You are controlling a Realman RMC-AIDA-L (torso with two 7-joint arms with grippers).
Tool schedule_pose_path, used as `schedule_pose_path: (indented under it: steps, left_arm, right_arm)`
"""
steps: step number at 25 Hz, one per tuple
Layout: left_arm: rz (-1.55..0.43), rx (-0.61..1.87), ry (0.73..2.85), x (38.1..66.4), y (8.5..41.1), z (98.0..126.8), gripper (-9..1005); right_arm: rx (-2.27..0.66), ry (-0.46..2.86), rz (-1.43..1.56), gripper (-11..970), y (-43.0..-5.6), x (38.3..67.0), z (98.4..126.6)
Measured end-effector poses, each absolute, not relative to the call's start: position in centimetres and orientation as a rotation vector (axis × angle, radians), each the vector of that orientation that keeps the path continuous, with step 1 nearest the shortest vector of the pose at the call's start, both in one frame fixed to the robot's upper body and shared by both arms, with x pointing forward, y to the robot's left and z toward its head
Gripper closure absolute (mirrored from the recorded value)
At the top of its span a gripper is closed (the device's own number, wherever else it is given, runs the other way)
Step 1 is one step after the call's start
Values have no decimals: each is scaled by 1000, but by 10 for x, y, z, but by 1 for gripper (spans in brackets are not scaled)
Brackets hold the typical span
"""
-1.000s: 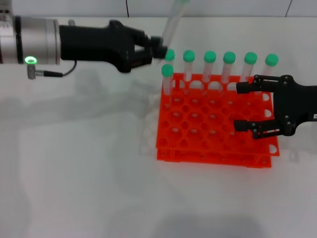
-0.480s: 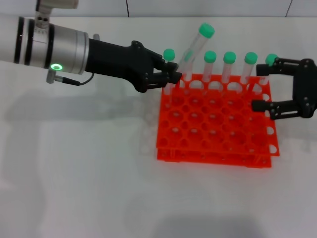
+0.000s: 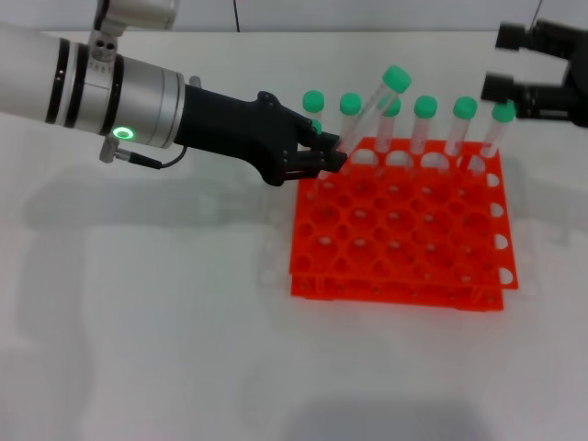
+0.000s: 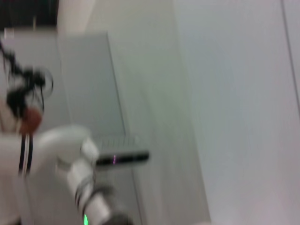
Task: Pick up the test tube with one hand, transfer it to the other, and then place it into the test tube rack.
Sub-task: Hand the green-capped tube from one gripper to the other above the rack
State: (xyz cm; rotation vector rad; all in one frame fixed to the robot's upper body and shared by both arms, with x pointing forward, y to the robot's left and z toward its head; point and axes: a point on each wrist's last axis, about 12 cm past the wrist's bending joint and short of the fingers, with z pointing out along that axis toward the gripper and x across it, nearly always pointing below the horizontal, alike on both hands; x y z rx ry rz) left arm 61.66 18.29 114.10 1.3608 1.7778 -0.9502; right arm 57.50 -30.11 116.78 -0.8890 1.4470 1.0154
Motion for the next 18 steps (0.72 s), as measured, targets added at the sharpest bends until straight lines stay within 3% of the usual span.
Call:
schedule_pose_path:
  steps: [18]
  left_arm:
    - [-925, 1387, 1737, 615, 175, 1137, 779]
  right_arm:
    - [-669, 1374, 1064, 88, -233, 567, 1103]
